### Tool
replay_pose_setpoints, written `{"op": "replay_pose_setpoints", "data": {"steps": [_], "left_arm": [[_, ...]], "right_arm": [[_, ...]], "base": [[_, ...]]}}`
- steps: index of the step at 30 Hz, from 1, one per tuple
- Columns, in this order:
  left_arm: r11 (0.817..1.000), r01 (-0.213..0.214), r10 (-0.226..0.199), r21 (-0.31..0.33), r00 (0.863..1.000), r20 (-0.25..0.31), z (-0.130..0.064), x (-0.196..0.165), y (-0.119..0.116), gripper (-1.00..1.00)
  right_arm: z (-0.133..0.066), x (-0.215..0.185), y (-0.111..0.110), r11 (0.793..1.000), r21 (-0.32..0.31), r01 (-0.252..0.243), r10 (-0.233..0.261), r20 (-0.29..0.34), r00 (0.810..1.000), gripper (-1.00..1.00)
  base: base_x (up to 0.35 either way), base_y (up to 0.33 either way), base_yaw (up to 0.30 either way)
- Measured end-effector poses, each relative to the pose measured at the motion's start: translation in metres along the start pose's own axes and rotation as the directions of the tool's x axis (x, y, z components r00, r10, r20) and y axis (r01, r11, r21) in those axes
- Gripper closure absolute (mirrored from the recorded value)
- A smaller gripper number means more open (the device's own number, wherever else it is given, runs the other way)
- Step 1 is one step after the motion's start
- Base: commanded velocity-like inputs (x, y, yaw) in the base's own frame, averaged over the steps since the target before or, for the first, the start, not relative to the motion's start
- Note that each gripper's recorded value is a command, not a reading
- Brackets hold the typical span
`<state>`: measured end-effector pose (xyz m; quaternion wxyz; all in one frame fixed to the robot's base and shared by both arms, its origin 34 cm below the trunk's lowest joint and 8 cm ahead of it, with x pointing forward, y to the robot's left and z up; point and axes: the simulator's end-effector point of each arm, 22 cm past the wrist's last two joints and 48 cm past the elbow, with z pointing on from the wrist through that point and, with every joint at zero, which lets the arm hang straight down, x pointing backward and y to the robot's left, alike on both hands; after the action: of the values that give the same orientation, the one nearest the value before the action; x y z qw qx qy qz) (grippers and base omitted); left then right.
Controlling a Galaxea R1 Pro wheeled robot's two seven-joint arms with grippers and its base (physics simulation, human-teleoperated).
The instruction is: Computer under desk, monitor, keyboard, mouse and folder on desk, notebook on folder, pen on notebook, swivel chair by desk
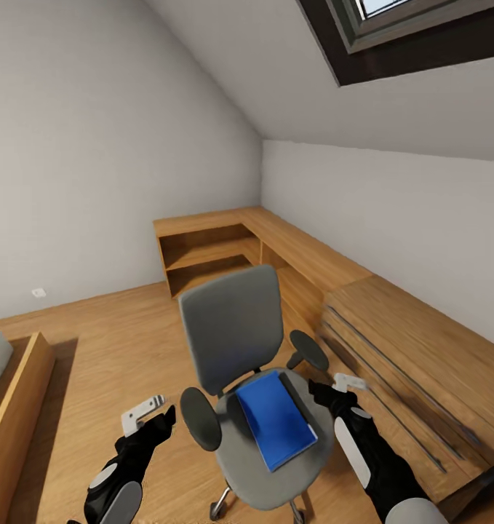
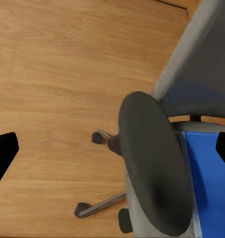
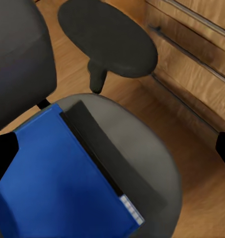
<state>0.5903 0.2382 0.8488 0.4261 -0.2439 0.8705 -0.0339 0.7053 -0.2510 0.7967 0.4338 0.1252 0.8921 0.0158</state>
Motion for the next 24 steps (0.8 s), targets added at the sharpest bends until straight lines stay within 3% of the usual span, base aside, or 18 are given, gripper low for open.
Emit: {"op": "replay_pose_setpoints", "data": {"steps": [4, 15, 19, 21, 24], "left_arm": [[1.0, 0.0, 0.0, -0.002, 1.0, -0.003, 0.004, 0.004, 0.002, -1.0], [1.0, 0.005, -0.005, -0.008, 1.0, -0.002, 0.016, 0.012, 0.007, -1.0], [0.998, 0.064, -0.065, -0.025, 0.998, -0.014, 0.023, 0.012, 0.02, -1.0], [0.992, 0.123, -0.124, -0.035, 0.992, -0.031, 0.027, 0.012, 0.028, -1.0], [0.99, 0.134, -0.135, -0.037, 0.99, -0.034, 0.03, 0.015, 0.031, -1.0]], "right_arm": [[0.005, 0.004, -0.004, 1.0, 0.005, 0.001, -0.001, 0.0, 1.0, -1.0], [0.015, 0.013, -0.007, 1.0, 0.007, 0.002, -0.002, 0.002, 1.0, -1.0], [0.019, 0.016, -0.008, 1.0, 0.008, -0.001, 0.001, 0.004, 1.0, -1.0], [0.02, 0.018, -0.007, 1.0, 0.008, -0.004, 0.004, 0.005, 1.0, -1.0], [0.023, 0.021, -0.006, 1.0, 0.008, -0.005, 0.005, 0.005, 1.0, -1.0]], "base": [[0.0, 0.0, 0.179], [0.0, 0.0, 0.014], [0.0, 0.0, 0.0], [0.0, 0.0, 0.002], [0.0, 0.0, 0.12]]}}
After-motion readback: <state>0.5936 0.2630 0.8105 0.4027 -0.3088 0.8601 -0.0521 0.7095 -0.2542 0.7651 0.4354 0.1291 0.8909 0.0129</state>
